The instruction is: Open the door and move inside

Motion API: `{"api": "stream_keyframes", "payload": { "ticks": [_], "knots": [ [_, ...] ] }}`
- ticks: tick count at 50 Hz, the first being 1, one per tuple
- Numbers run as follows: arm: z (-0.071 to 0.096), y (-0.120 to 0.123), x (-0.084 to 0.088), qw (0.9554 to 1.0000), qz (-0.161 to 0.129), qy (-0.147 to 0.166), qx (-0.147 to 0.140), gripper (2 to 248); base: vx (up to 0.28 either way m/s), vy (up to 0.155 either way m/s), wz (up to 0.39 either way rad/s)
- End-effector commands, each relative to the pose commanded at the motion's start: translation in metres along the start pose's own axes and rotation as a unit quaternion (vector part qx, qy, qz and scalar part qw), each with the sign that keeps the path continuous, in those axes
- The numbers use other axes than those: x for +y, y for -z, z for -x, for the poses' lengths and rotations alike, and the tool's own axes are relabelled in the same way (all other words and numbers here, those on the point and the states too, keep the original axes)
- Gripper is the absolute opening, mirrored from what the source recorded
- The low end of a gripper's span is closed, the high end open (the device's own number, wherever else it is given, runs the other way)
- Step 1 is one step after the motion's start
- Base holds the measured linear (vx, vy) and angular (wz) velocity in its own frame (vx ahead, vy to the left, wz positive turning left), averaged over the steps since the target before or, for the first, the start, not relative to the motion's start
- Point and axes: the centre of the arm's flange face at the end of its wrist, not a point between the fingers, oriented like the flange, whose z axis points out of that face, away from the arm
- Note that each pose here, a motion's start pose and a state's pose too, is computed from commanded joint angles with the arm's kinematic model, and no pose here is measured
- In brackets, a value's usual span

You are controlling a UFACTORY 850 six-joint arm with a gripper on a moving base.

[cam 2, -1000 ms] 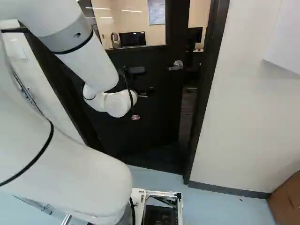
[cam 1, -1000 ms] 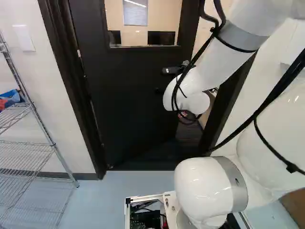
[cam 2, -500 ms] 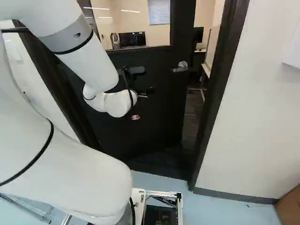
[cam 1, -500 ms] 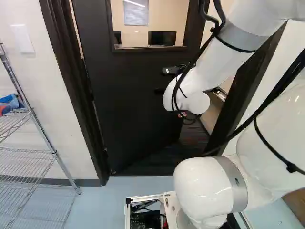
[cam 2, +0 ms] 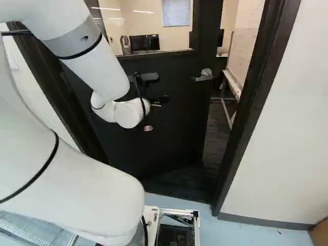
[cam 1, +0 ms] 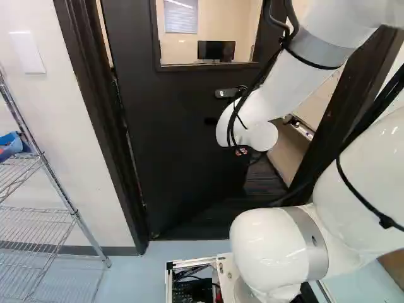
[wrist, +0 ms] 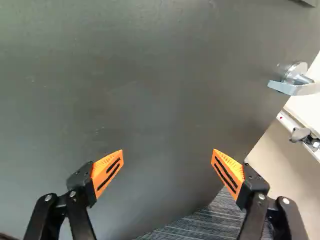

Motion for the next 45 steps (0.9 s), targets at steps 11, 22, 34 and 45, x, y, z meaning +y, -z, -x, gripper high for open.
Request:
{"api": "stream_keyframes", "payload": {
  "ticks": [11,22,34,45],
  "knots": [
    [0.0,0.0,0.0,1.0,0.0,0.0,0.0,247,0.102,0.085,-0.015],
    [-0.001,-0.0024,-0.0017,1.0,-0.003,0.001,0.0,247,0.07,0.073,-0.015],
    [-0.0019,-0.0044,-0.0036,1.0,-0.006,0.002,0.0,247,0.005,0.005,0.0],
    [-0.0019,-0.0044,-0.0037,1.0,-0.006,0.002,0.0,247,0.0,0.0,0.0]
  ]
}}
